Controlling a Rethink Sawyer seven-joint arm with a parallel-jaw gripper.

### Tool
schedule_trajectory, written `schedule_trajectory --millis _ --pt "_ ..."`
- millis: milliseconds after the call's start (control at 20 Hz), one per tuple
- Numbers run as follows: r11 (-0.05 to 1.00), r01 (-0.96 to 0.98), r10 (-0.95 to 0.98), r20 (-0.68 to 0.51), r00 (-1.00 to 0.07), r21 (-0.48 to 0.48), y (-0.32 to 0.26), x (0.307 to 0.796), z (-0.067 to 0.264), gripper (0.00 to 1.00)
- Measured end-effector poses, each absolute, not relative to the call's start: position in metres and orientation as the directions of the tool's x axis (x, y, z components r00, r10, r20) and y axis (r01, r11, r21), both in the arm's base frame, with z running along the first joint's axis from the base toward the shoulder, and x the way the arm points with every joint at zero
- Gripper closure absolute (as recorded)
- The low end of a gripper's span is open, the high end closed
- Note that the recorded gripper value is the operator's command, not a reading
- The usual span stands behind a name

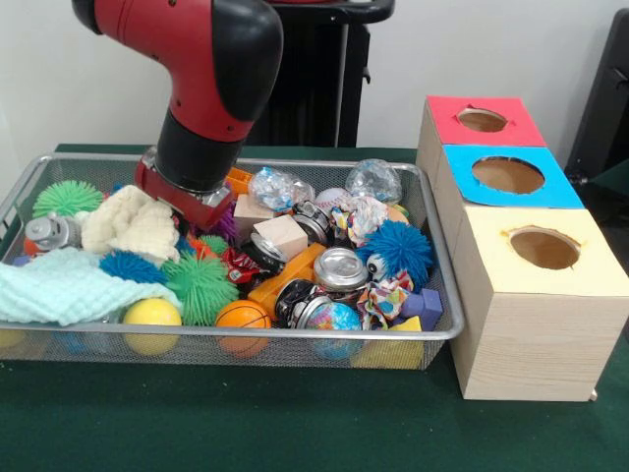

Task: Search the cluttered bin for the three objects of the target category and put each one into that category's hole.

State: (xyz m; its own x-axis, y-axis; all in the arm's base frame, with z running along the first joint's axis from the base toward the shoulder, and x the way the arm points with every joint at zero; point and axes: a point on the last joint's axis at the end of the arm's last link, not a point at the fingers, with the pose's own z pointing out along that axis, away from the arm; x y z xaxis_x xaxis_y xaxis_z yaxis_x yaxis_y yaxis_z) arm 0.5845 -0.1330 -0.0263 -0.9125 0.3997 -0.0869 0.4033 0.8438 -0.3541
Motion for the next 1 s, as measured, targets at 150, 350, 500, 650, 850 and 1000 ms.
schedule_trajectory --millis 150,350,500,650,850,1000 --pt "0.847 0.405 0.396 -0.099 -0.913 -0.345 -0.127 0.588 -0.016 1.00" --pt "0.851 0.404 0.386 -0.123 -0.914 -0.335 -0.116 0.599 0.000 1.00" --pt "0.856 0.404 0.379 -0.142 -0.915 -0.323 -0.104 0.610 0.015 1.00" --pt "0.861 0.402 0.371 -0.155 -0.916 -0.311 -0.087 0.620 0.029 1.00" --pt "0.869 0.396 0.362 -0.165 -0.917 -0.295 -0.061 0.630 0.046 1.00" --pt "0.874 0.390 0.356 -0.164 -0.920 -0.290 -0.041 0.635 0.058 1.00"
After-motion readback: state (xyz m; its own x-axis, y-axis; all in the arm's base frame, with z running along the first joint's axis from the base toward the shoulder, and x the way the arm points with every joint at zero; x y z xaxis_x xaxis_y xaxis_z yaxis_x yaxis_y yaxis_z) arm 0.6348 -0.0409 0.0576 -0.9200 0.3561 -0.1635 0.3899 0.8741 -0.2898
